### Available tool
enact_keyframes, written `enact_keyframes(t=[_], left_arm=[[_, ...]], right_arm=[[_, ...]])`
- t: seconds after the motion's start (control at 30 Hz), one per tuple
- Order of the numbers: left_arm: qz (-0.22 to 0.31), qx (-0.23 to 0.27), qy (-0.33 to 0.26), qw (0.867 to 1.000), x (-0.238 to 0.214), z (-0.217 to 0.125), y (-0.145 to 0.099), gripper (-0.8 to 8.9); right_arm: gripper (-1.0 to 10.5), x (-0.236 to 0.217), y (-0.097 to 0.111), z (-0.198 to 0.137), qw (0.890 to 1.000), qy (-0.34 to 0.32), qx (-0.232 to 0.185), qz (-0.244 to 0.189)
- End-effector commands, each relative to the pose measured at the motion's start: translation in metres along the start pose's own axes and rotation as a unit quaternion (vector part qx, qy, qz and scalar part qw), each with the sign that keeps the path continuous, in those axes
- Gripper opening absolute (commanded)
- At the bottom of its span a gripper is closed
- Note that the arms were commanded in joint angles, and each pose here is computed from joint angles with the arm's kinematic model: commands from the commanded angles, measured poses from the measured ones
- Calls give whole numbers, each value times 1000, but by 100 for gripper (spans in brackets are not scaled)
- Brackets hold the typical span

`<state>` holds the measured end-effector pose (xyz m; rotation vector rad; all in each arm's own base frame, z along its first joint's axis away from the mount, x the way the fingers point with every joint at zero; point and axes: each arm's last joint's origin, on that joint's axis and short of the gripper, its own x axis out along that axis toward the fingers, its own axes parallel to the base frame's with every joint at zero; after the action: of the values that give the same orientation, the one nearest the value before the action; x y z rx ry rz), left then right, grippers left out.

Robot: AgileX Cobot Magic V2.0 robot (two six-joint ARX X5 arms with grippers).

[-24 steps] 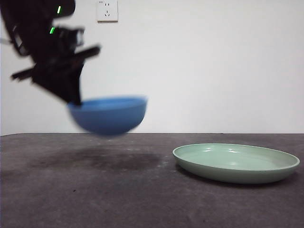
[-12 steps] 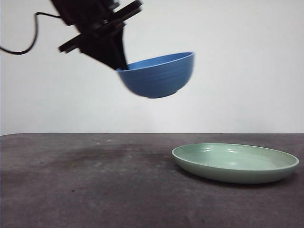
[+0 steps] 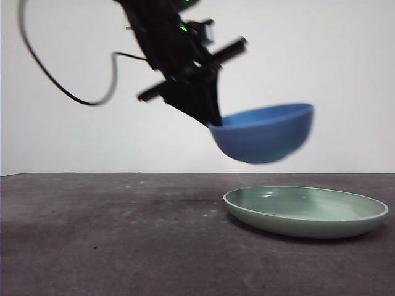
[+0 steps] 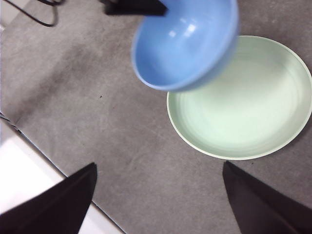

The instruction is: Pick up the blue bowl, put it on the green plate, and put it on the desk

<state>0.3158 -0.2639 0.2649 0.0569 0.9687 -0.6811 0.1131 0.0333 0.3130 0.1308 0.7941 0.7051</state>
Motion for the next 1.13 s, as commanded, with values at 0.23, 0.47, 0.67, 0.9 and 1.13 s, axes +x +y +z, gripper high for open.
enact_keyframes(t=[0.23, 0.47, 0.67, 0.9, 1.13], left_arm=[[-8, 7, 32, 999, 60, 11, -17, 10], [-6, 9, 54, 998, 85, 4, -18, 10], [0, 8, 79, 997, 91, -3, -16, 9], [-5, 14, 71, 997, 89, 0, -21, 165], [-5, 15, 69, 998, 79, 10, -25, 196]], right_arm=[[415, -4, 3, 2, 1000, -3, 1, 2], [415, -6, 5, 0, 1000, -6, 1, 0], [415, -6, 5, 0, 1000, -6, 1, -2], [415, -6, 4, 0, 1000, -6, 1, -2], [415, -6, 4, 0, 1000, -6, 1, -3]])
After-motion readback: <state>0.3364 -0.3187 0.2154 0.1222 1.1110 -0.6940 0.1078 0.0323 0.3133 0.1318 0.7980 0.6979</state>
